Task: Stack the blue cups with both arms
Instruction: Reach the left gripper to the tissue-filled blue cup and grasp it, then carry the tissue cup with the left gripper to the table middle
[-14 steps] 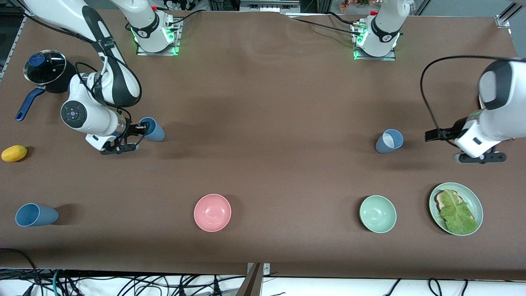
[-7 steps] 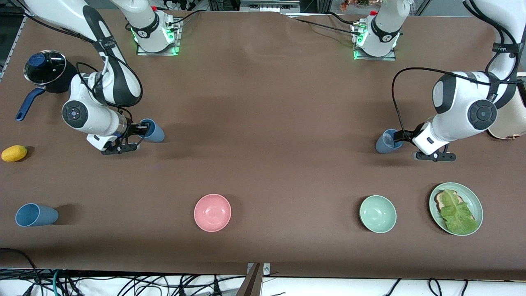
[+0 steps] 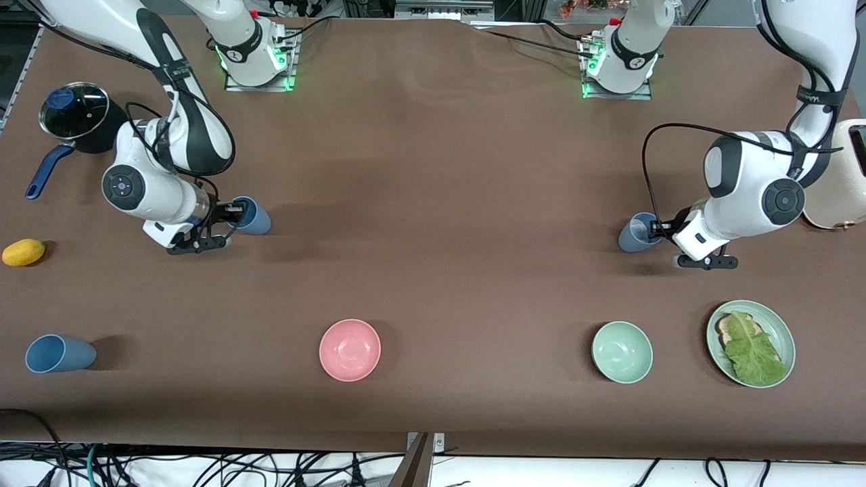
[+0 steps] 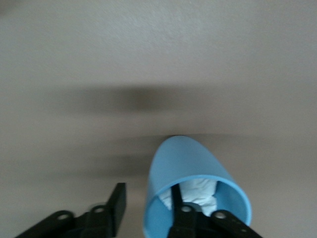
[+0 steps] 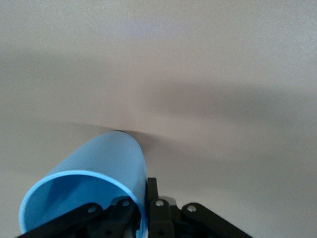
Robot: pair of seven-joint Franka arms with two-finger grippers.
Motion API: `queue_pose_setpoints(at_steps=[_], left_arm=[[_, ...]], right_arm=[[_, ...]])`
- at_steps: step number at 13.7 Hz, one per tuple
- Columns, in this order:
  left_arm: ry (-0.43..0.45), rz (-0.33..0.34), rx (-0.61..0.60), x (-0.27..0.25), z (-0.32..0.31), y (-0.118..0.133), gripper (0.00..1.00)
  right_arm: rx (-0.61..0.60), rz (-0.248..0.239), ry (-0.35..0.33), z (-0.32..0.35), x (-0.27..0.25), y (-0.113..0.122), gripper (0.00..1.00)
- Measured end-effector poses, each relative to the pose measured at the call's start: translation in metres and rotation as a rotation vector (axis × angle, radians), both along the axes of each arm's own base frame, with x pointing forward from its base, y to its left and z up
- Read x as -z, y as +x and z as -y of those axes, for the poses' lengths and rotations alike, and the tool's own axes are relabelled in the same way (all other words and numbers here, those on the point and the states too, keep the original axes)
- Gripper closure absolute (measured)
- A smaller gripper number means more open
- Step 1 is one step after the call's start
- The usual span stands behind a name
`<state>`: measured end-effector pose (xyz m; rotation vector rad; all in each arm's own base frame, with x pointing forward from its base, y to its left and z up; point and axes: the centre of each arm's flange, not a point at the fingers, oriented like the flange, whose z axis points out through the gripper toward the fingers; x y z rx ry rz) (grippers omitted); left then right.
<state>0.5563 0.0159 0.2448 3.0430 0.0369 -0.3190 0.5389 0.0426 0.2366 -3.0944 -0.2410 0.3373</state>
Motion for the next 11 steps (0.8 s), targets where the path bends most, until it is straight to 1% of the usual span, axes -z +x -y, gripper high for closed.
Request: queue_pose_setpoints(at_steps=[2, 3, 5, 7, 9, 10, 11], left_arm=[[-0.021, -0.006, -0.006, 0.003, 0.008, 0.000, 0.88], [-0.025, -0.004, 0.003, 0.002, 0.014, 0.000, 0.99], [-0.031, 0.003, 0.016, -0.004, 0.021, 0.004, 0.99], [-0.052, 0.002, 0.044, -0.031, 0.044, 0.019, 0.99], [-0.070, 0.011, 0.051, -0.072, 0.096, 0.035, 0.99], [-0.069, 0.016, 0.038, -0.087, 0.132, 0.036, 0.99], [-0.062, 0.016, 0.022, -0.094, 0.170, 0.032, 0.99]], right_arm=[[0.000, 0.000, 0.000, 0.000, 0.000, 0.000, 0.94], [0.000, 0.000, 0.000, 0.000, 0.000, 0.000, 0.94], [0.000, 0.000, 0.000, 0.000, 0.000, 0.000, 0.94], [0.000, 0.000, 0.000, 0.000, 0.000, 0.000, 0.94], [0.000, 0.001, 0.000, 0.000, 0.000, 0.000, 0.94], [0.000, 0.001, 0.000, 0.000, 0.000, 0.000, 0.94], [0.000, 0.002, 0.000, 0.000, -0.001, 0.001, 0.94]])
